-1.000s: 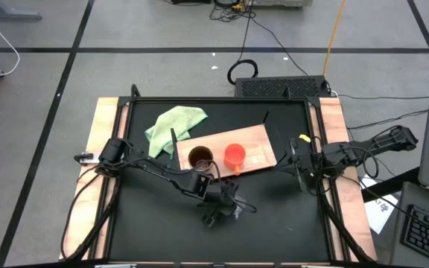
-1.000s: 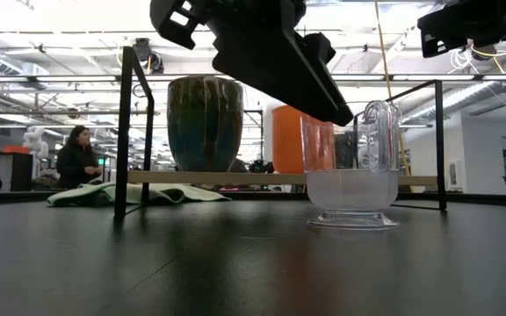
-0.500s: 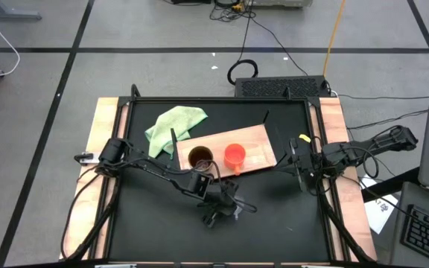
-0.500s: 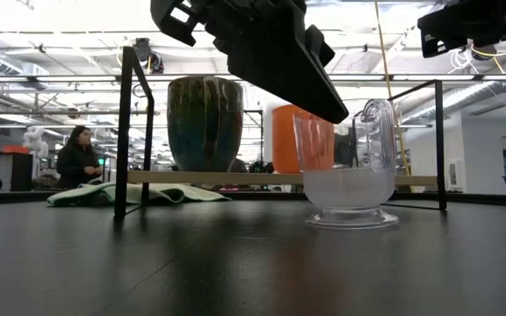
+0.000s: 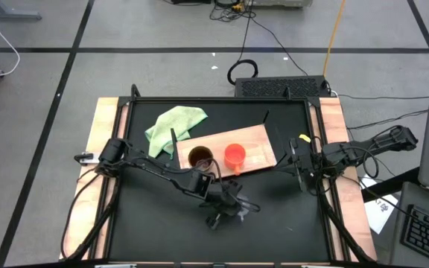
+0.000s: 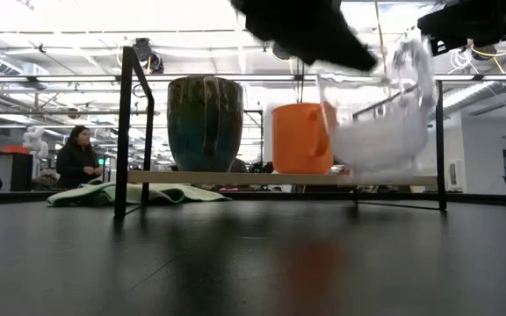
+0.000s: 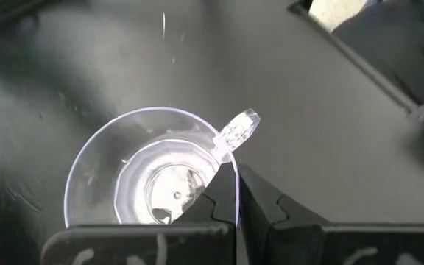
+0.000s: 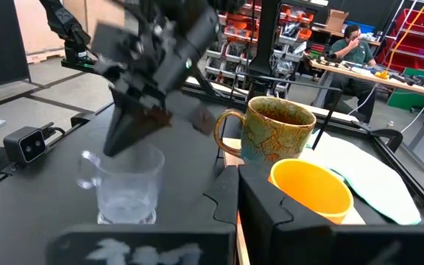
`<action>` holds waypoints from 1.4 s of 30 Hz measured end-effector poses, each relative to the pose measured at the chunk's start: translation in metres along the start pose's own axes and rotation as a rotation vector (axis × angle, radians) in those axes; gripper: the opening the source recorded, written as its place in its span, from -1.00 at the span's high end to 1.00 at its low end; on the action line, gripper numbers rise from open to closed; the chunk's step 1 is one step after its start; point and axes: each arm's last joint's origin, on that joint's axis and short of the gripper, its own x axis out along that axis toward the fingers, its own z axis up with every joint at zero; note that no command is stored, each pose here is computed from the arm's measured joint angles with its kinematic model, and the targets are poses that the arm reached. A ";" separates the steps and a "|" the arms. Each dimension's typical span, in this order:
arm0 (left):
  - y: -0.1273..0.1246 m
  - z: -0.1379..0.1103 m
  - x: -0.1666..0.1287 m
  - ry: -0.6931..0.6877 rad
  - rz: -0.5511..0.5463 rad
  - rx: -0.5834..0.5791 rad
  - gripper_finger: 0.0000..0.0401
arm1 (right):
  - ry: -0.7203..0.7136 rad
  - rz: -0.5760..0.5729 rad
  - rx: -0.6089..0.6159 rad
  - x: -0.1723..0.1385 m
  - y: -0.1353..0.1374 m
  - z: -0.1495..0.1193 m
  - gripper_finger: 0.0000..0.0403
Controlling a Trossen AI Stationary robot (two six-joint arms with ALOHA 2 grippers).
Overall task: Stack small to large cups/mugs on shelf
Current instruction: Put the transparent mug on the shelf
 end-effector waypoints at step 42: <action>0.055 0.098 -0.176 -0.229 0.427 -0.037 1.00 | -0.077 -0.007 0.010 -0.034 -0.005 0.000 1.00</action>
